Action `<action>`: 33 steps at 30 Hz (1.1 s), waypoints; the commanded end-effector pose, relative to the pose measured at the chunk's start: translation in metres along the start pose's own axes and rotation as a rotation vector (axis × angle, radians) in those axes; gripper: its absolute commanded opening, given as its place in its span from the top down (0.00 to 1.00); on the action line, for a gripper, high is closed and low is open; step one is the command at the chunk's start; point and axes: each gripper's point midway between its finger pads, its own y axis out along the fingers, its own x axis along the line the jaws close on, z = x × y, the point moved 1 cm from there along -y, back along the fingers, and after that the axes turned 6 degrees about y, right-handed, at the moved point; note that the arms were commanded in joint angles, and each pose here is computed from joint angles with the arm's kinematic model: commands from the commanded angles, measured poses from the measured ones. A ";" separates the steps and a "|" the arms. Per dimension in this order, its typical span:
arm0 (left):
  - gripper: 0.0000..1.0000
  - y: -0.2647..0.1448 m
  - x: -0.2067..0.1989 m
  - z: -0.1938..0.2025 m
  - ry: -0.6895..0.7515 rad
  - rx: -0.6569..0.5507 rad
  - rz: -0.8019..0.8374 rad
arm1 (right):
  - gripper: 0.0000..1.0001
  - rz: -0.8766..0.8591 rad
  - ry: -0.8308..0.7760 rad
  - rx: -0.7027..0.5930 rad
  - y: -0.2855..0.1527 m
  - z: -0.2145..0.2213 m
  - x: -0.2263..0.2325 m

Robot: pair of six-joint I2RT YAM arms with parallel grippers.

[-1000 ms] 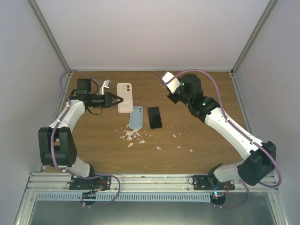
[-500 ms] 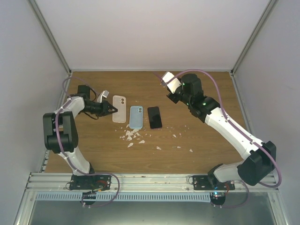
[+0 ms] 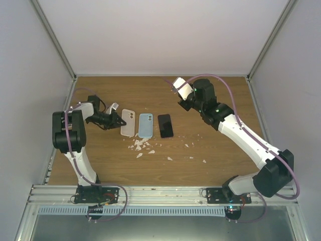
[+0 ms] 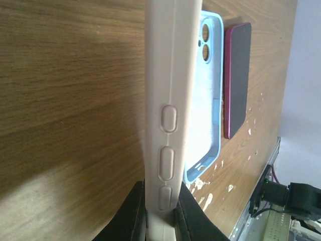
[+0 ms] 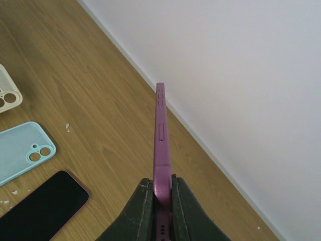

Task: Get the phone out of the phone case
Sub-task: Place the phone case at the center of the board.

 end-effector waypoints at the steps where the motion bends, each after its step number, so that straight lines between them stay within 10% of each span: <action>1: 1.00 0.006 0.008 -0.006 -0.003 0.018 -0.010 | 1.00 0.038 0.020 -0.068 -0.001 -0.019 -0.013; 25: 0.79 0.009 0.034 0.003 -0.048 0.049 -0.201 | 1.00 0.026 0.024 -0.060 0.003 -0.016 -0.011; 33: 0.50 -0.002 0.026 0.003 -0.019 0.009 -0.246 | 0.99 0.025 0.024 -0.070 0.000 -0.019 -0.012</action>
